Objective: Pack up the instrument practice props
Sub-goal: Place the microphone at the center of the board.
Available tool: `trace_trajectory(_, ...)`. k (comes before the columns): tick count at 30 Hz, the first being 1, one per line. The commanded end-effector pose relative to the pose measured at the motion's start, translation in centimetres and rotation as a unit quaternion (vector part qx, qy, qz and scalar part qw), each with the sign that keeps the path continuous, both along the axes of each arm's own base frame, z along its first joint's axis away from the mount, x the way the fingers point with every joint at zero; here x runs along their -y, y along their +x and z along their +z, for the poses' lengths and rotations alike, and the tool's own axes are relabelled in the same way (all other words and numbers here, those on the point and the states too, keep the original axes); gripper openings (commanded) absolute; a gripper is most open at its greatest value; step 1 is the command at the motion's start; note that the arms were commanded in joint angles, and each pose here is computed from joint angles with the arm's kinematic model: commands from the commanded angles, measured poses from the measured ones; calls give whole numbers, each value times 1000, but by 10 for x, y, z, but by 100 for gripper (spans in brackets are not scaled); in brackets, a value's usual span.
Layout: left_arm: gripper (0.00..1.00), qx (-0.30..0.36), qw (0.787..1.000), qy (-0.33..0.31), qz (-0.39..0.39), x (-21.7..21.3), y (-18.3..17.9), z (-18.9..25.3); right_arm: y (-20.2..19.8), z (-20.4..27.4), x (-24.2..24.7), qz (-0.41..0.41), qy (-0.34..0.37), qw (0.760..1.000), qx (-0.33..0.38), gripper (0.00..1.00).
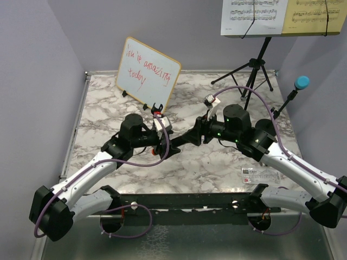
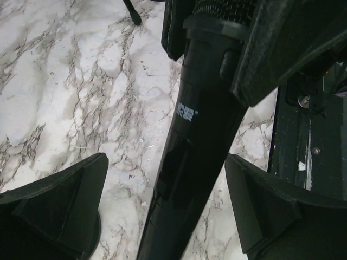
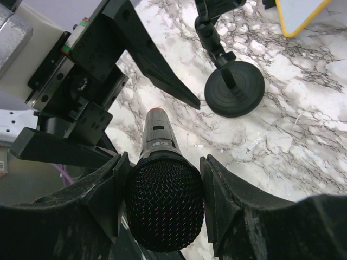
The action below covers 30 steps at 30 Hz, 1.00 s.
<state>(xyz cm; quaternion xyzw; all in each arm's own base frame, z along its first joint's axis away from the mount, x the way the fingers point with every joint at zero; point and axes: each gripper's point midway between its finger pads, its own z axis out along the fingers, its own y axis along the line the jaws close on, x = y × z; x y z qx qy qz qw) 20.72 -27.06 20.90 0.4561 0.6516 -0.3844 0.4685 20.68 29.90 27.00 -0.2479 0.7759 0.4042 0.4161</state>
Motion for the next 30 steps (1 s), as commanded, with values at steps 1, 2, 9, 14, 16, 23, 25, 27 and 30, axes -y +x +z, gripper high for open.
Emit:
trace_trajectory(1, 91, 11, 998, -19, -61, 15, -9, 20, -5, 17, -12, 31, 32, 999, 15, 1)
trace_trajectory(2, 89, 6, 997, -19, -68, 17, -11, 19, -5, 16, -12, 33, 32, 999, 16, 1)
trace_trajectory(9, 50, -16, 995, -10, -99, 19, -21, 14, -7, 13, -14, 41, 31, 999, 14, 1)
trace_trajectory(14, 18, -16, 995, 5, -101, 15, -23, 14, -5, 12, -11, 35, 26, 999, 19, 1)
trace_trajectory(16, 9, -11, 996, 7, -93, 14, -21, 20, -3, 13, -8, 25, 24, 999, 23, 1)
trace_trajectory(23, 0, 27, 999, 7, 21, -1, 10, 52, 3, 31, 12, -17, 17, 997, 68, 55)
trace_trajectory(25, 0, 41, 996, 4, 73, -9, 25, 65, 8, 37, 24, -44, 7, 996, 84, 71)
trace_trajectory(27, 0, 50, 990, 1, 131, -19, 41, 77, 13, 40, 39, -76, -9, 992, 97, 83)
trace_trajectory(30, 0, 57, 977, -3, 207, -37, 66, 91, 20, 37, 65, -134, -39, 984, 109, 95)
